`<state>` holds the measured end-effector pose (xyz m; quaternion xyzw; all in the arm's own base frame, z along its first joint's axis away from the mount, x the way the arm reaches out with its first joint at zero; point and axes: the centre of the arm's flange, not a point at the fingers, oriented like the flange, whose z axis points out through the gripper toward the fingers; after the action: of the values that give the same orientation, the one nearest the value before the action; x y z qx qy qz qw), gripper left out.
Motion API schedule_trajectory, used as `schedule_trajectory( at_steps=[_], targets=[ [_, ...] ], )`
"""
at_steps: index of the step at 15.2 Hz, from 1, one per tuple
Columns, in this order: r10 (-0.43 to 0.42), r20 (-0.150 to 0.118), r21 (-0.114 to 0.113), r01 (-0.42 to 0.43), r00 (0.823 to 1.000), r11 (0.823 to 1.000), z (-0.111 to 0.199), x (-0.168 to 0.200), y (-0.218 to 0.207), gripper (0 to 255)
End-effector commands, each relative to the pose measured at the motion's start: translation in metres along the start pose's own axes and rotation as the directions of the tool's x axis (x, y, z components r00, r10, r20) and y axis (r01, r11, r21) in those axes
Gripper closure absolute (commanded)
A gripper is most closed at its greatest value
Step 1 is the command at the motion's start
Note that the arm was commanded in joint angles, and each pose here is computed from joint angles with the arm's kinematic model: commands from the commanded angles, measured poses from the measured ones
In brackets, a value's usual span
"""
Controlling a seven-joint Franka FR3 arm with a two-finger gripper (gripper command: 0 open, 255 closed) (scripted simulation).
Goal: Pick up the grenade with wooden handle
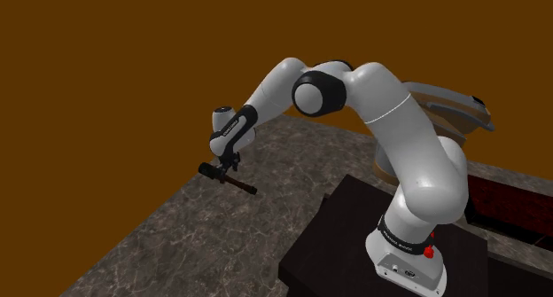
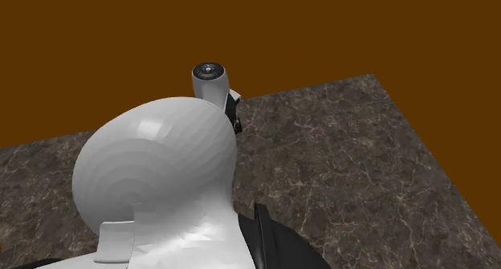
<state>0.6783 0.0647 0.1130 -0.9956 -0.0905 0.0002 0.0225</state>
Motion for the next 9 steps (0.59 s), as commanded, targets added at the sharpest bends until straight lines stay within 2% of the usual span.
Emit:
schedule_trajectory(
  at_steps=[1, 6, 7, 9],
  targets=[
    [-0.001, -0.001, 0.0, 0.001, 1.0, 1.0, 0.01, 0.002, 0.001, 0],
    [-0.001, -0.001, 0.0, 0.001, 1.0, 1.0, 0.024, 0.002, 0.001, 0],
    [-0.001, -0.001, 0.0, 0.001, 1.0, 1.0, 0.024, 0.001, 0.001, 255],
    [-0.001, -0.001, 0.0, 0.001, 1.0, 1.0, 0.024, 0.001, 0.001, 255]
  ],
)
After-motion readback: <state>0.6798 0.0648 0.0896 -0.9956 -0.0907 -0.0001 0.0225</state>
